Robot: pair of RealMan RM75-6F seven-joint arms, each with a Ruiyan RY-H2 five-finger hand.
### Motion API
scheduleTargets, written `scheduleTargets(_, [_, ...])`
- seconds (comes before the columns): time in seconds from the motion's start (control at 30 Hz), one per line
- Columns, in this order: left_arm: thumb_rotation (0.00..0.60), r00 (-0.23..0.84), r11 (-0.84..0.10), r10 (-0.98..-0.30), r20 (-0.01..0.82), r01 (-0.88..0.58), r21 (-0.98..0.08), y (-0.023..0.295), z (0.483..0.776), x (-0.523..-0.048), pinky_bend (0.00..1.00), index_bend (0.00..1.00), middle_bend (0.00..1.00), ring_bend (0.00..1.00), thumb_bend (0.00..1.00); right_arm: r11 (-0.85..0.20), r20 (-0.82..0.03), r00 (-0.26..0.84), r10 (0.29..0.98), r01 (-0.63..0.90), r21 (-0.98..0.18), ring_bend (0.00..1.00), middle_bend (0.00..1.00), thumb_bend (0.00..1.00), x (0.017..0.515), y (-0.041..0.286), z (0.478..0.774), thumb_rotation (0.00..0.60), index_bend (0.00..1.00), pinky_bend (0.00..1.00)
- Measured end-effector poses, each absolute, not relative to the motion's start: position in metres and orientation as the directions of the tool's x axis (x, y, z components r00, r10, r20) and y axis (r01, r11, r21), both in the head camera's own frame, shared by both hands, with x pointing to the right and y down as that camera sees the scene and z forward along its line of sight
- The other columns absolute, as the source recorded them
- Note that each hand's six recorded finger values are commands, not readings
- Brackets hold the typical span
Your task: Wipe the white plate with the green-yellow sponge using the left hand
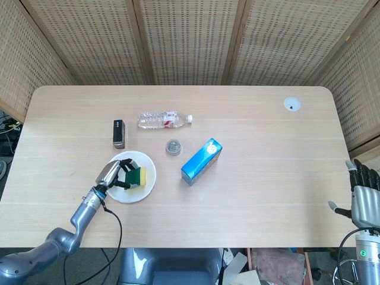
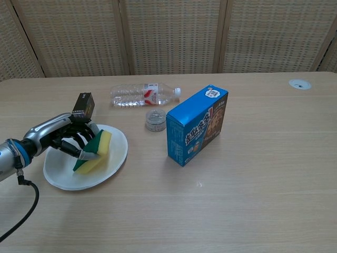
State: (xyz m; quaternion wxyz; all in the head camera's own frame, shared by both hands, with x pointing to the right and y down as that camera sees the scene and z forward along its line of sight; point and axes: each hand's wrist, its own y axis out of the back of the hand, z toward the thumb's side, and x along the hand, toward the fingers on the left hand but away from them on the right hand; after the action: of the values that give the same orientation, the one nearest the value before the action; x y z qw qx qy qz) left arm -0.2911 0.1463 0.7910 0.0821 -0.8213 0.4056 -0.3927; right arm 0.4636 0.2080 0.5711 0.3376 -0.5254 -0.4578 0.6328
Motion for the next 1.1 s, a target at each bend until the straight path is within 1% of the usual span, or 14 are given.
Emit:
scheduleTargets(0.23, [0.6,0.354,-0.652,-0.733,0.581,-0.609,-0.452,0.149,0.795,-0.293,0.43,0.64,0.49,0.4,0.09,-0.349,-0.353,-0.219,0.91,0.06,-0.935,0.0,0.0,0.0,0.464,0.208,0.57,0.6,0.0,0.0])
scheduleTargets(0.43, [0.6,0.364,-0.644,-0.742,0.563,-0.619,-0.449,0.147,0.791,-0.291,0.43,0.64,0.49,0.4,0.09,-0.347,-0.352,-0.218,0.91,0.063,-0.936,0.0,0.0,0.0,0.465,0.208,0.569,0.6,0.0,0.0])
scheduleTargets(0.53, [0.6,0.369,-0.624,-0.761,0.533,-0.641,-0.447,0.141,0.785,-0.288,0.43,0.64,0.49,0.4,0.09,-0.343,-0.349,-0.219,0.911,0.065,-0.937,0.0,0.0,0.0,0.465,0.208,0.568,0.6,0.0,0.0])
scheduleTargets(0.63, [0.6,0.384,-0.586,-0.799,0.462,-0.668,-0.459,0.125,0.769,-0.281,0.44,0.64,0.49,0.4,0.09,-0.344,-0.35,-0.218,0.911,0.067,-0.937,0.0,0.0,0.0,0.465,0.208,0.568,0.6,0.0,0.0])
scheduleTargets(0.73, [0.6,0.407,-0.59,-0.802,0.437,-0.655,-0.472,0.114,0.762,-0.272,0.44,0.64,0.49,0.4,0.09,-0.345,-0.351,-0.215,0.911,0.066,-0.936,0.0,0.0,0.0,0.464,0.208,0.567,0.6,0.0,0.0])
scheduleTargets(0.87, [0.6,0.412,-0.615,-0.783,0.466,-0.626,-0.479,0.112,0.766,-0.264,0.44,0.64,0.49,0.4,0.09,-0.345,-0.351,-0.218,0.911,0.067,-0.936,0.0,0.0,0.0,0.465,0.208,0.567,0.6,0.0,0.0])
scheduleTargets(1.1, [0.6,0.4,-0.641,-0.759,0.514,-0.597,-0.482,0.124,0.78,-0.264,0.44,0.64,0.49,0.4,0.09,-0.345,-0.352,-0.223,0.909,0.073,-0.936,0.0,0.0,0.0,0.467,0.208,0.567,0.6,0.0,0.0])
